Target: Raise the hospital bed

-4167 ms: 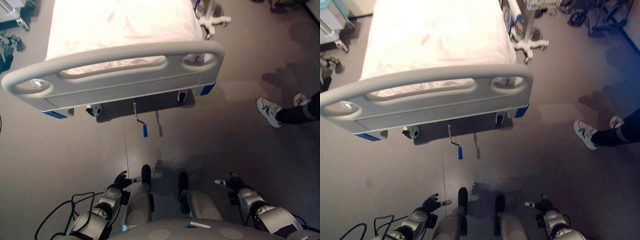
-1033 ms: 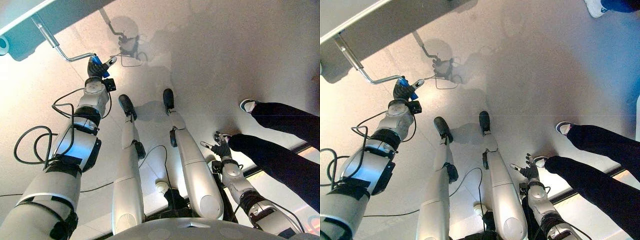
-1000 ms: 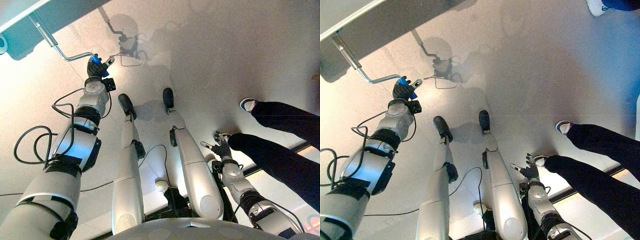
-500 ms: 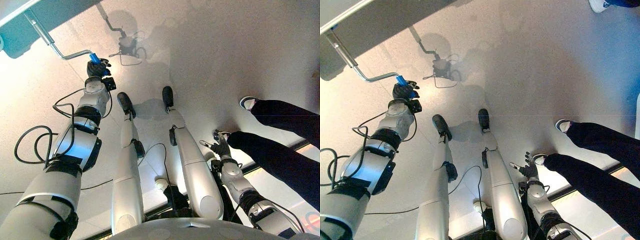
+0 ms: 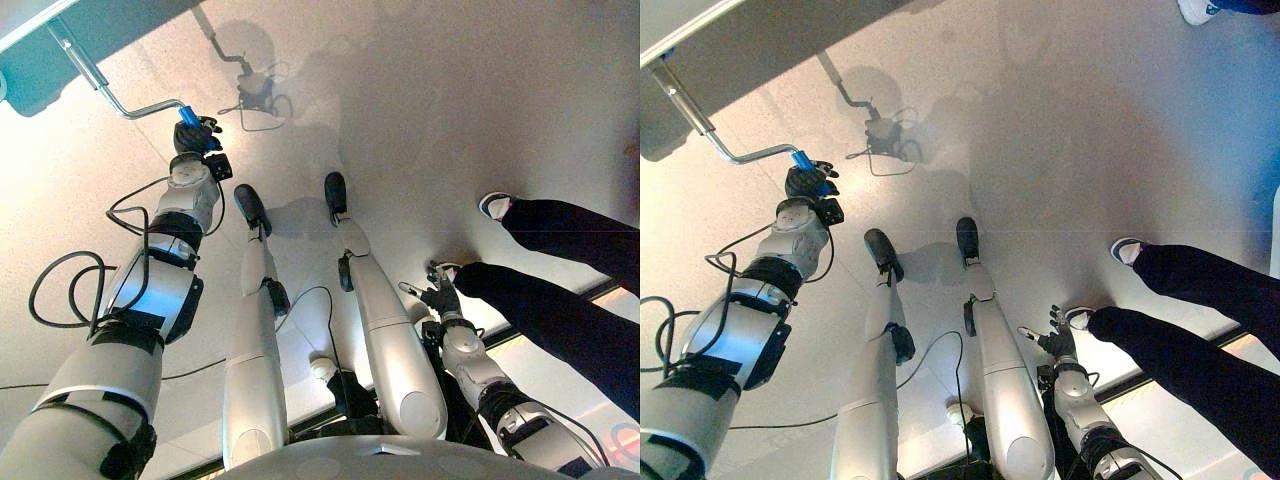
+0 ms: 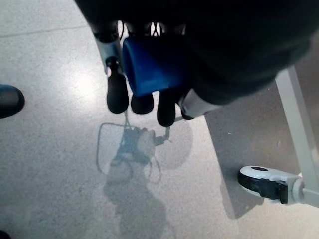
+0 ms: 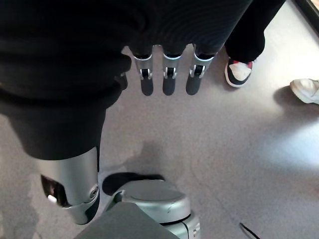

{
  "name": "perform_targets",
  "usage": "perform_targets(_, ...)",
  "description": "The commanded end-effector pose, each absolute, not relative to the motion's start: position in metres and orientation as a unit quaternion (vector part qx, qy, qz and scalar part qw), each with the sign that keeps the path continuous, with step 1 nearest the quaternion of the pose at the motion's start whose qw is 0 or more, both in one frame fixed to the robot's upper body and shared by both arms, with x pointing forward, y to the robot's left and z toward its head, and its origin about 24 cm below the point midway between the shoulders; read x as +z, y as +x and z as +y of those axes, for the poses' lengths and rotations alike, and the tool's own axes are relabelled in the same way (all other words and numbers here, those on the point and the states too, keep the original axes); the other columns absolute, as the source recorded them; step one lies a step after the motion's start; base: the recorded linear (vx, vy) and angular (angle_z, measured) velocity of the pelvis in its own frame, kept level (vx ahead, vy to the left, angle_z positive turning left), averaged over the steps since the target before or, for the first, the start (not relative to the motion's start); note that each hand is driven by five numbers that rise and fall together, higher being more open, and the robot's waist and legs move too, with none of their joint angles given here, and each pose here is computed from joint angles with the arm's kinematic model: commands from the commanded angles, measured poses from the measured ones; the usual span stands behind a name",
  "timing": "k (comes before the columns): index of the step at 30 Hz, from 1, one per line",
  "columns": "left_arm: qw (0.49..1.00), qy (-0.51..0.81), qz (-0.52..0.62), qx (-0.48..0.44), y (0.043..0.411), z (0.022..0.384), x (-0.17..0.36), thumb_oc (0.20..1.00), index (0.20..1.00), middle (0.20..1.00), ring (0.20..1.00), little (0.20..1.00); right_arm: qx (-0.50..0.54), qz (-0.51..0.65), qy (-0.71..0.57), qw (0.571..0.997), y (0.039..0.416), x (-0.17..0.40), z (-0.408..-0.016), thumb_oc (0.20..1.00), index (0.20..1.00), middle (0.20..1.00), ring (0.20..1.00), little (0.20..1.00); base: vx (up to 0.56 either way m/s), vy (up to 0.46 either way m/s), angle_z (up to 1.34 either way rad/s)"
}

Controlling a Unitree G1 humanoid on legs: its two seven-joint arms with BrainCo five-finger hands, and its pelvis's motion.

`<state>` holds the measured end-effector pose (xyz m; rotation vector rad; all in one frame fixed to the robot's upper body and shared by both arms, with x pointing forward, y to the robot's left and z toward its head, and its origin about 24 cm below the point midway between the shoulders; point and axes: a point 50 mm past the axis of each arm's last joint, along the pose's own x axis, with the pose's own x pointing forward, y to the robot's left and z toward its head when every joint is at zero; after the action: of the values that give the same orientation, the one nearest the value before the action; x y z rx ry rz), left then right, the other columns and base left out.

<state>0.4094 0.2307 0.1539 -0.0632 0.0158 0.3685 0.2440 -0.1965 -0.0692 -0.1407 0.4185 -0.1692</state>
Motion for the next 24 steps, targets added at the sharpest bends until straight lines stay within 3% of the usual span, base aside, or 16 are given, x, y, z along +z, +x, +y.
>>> perform_targets(1,0.989,-0.003,-0.074,0.130,0.422,0.202,0.205,0.200,0.200,0.200,0.200,0.200,-0.104,0.243,-0.078,0.961,0.212,-0.086,-0.211,1.000,1.000,1.000,1.000,1.000,0.00,0.000,0.00)
perform_targets(24,0.992,0.008,-0.105,0.063,0.419,0.176,0.204,0.200,0.200,0.200,0.200,0.200,-0.116,0.301,-0.081,0.943,0.205,-0.103,-0.219,1.000,1.000,1.000,1.000,1.000,0.00,-0.002,0.01)
